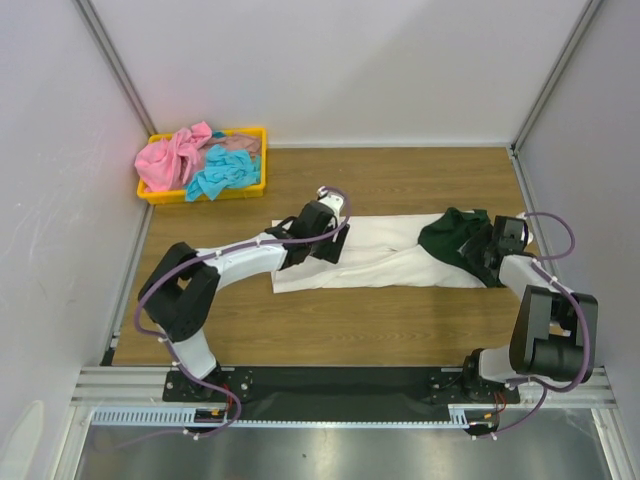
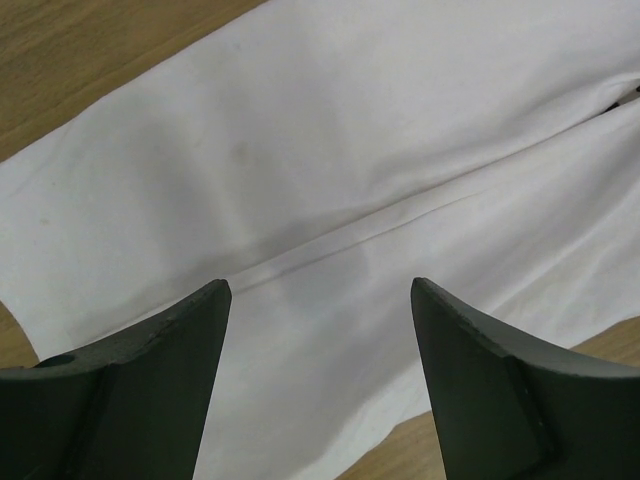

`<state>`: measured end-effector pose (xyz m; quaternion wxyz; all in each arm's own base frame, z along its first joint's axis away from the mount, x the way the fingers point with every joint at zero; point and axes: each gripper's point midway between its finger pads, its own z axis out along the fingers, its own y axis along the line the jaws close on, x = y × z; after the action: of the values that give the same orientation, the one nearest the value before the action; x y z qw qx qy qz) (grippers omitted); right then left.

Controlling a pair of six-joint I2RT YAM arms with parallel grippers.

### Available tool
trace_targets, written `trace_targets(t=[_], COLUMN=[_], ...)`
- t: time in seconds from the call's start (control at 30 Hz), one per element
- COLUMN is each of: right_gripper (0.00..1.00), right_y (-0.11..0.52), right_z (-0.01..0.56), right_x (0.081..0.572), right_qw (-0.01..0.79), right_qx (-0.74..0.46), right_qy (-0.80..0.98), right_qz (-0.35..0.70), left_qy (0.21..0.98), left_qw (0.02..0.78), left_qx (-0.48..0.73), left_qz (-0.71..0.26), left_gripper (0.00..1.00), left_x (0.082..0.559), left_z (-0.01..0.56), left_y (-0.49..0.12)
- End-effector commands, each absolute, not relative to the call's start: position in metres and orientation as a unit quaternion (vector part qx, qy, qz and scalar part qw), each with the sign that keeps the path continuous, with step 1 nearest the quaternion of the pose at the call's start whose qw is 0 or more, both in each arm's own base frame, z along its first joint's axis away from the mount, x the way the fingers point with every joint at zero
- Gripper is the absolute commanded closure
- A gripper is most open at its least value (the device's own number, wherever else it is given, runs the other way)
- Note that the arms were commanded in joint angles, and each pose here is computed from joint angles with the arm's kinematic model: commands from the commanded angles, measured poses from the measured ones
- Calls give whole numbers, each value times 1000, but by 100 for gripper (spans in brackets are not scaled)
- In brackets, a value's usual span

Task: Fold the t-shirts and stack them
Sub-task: Fold the tshirt

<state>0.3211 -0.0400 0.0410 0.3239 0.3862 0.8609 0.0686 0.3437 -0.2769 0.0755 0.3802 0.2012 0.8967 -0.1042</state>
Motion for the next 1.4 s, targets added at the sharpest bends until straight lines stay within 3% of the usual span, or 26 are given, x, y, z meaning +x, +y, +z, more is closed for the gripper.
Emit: trace_targets(t=[0.0,0.23,0.5,0.87,1.2,1.37], right_gripper=[29,32,34,34,34,34], right_y=[-49,-52,-57,-9,68,109], right_z=[56,28,14,29,1,-2], right_x=[350,361,409,544,599,622], right_qw=[365,337,333,368,351,354], right_qx=[388,397,391,322,248,222], right_qy=[843,851,856,862,889,889], right_qz=[74,67,65,132,154,188], left_qy=[889,913,943,891,911,879], left_qw=[399,358,263,215,100,116], left_qx=[204,191,191,367,293,332], left_qz=[-98,-33,-63,-157,-273,-321], left_gripper=[21,22,27,28,30,28], left_x=[352,355,313,212,159,144], left_z=[73,28,-22,-2,21,49], left_y=[-280,-263,-266,-337,-383,-417])
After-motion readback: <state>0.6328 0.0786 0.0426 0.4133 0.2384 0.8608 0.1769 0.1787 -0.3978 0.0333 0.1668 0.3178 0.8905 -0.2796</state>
